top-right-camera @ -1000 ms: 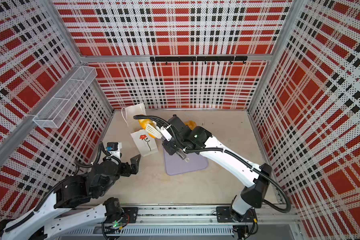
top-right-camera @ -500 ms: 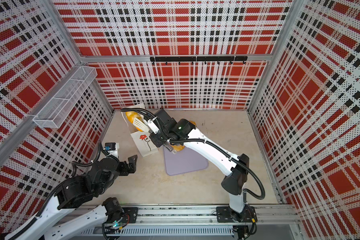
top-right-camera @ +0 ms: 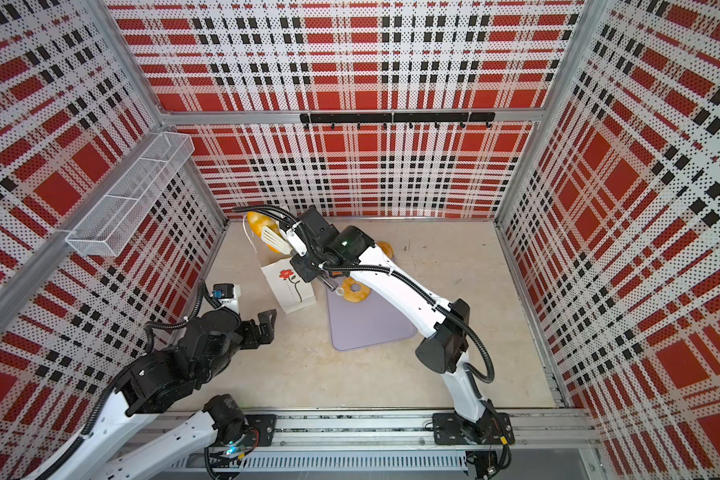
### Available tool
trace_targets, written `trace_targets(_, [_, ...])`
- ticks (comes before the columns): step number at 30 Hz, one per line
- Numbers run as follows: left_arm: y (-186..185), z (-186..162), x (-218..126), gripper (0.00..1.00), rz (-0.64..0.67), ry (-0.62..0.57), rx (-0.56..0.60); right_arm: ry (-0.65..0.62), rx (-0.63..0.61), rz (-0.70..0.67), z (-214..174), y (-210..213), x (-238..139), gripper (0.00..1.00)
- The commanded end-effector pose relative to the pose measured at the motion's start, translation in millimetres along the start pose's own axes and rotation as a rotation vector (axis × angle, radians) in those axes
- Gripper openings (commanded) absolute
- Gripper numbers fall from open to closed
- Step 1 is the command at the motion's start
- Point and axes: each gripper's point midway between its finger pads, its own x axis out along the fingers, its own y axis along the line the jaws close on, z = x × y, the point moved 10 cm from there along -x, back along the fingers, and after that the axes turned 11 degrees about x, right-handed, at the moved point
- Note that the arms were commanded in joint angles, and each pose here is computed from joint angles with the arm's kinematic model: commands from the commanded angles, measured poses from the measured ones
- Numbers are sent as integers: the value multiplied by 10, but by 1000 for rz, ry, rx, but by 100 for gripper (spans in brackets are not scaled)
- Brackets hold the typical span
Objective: Place the fake bread into the paper bag
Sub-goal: 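Carry the striped croissant in the right tongs over the bag, then open the right tongs to drop the croissant into the bag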
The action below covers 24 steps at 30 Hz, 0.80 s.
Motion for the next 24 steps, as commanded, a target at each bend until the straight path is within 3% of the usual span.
trace_targets(1, [-1,-3,23,99,-8,-8,-5,-60,-11,-13,119,-37,-77,35])
trace_targets(9, [-29,-22,62,99,-25,10,-7,-60,-8,-16,131,-79,-16,37])
trace_targets(17, [-57,-39,101,99,-38,23,-5,-38,-8,-21,132,-112,1,62])
trace_targets(24, [-75,-17,108,99,-49,20,-9,-66,-9,-37,130,-131,-270,60])
